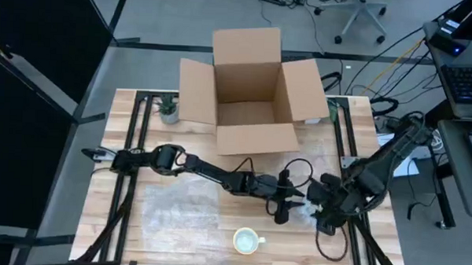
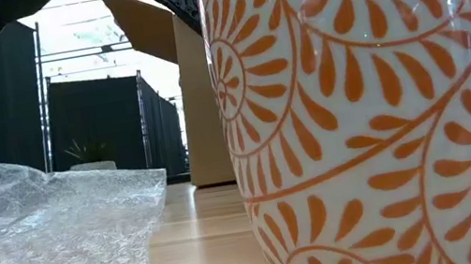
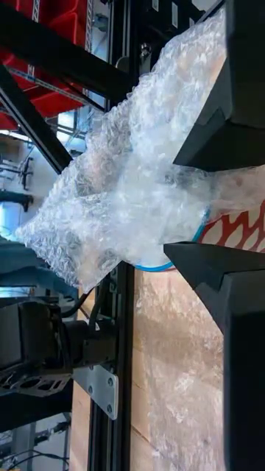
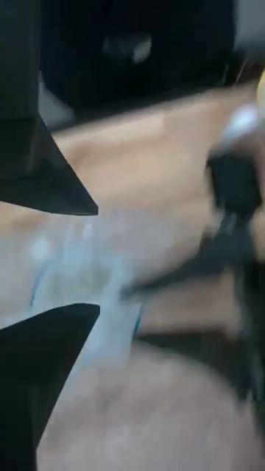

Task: Wrap mug
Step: Wrap the red mug with bubble wrap

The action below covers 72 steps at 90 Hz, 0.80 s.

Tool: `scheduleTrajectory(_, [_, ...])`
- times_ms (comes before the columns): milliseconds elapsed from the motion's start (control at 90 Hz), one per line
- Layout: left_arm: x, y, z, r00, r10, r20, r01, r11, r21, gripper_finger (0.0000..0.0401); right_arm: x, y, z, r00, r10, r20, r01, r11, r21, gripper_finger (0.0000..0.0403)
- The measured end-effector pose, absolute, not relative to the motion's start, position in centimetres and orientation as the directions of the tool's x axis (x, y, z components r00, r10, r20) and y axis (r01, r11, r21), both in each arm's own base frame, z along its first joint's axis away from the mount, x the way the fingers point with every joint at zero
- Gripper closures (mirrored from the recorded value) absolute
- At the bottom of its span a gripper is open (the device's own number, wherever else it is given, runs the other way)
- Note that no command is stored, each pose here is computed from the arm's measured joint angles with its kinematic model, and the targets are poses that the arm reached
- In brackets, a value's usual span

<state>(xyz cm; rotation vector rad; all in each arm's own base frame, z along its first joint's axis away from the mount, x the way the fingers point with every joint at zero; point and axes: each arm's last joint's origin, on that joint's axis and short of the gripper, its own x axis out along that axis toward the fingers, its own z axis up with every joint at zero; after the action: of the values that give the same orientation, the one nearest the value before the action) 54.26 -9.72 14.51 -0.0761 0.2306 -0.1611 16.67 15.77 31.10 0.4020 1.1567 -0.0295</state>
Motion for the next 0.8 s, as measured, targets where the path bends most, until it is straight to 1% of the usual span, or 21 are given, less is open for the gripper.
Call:
scheduleTrajectory(67, [54.3, -9.7, 14.5, 0.961, -0.168, -0.221, 0.15, 0.984, -0.094, 0.0274, 16.7, 16.7, 30.3, 0.426, 0.192, -0.884, 0.221, 0.926, 0.307, 0.0201])
scheduleTrajectory(189, [54.3, -9.7, 14.5, 0.961, -0.168, -0.221, 0.15, 0.984, -0.094, 0.0274, 16.6, 18.0, 28.0, 0.382, 0.162, -0.91, 0.248, 0.93, 0.27, 0.0188])
scheduleTrajectory(322, [54.3, -9.7, 14.5, 0.961, -0.168, -0.221, 0.15, 0.984, -0.094, 0.0274, 16.4, 18.5, 25.4, 0.329, 0.111, -0.938, 0.259, 0.944, 0.203, 0.0177])
scheduleTrajectory(489, [54.3, -9.7, 14.5, 0.961, -0.167, -0.221, 0.15, 0.984, -0.094, 0.0274, 16.3, 17.7, 22.3, 0.271, 0.014, -0.962, 0.292, 0.952, 0.096, 0.0176])
scheduleTrajectory(589, [54.3, -9.7, 14.5, 0.961, -0.167, -0.22, 0.15, 0.984, -0.095, 0.0274, 16.4, 17.1, 20.4, 0.285, -0.025, -0.958, 0.313, 0.947, 0.069, 0.0176])
scheduleTrajectory(689, [54.3, -9.7, 14.6, 0.962, -0.166, -0.215, 0.148, 0.984, -0.095, 0.0274, 16.7, 16.5, 18.4, 0.322, -0.015, -0.947, 0.306, 0.948, 0.089, 0.0176])
scheduleTrajectory(756, [54.3, -9.7, 14.6, 0.962, -0.165, -0.215, 0.148, 0.984, -0.096, 0.0274, 16.8, 16.1, 17.8, 0.333, 0.006, -0.943, 0.31, 0.944, 0.115, 0.0176])
scheduleTrajectory(800, [54.3, -9.7, 14.6, 0.963, -0.166, -0.214, 0.148, 0.984, -0.096, 0.0274, 16.8, 15.9, 17.7, 0.326, -0.001, -0.945, 0.31, 0.945, 0.106, 0.0176])
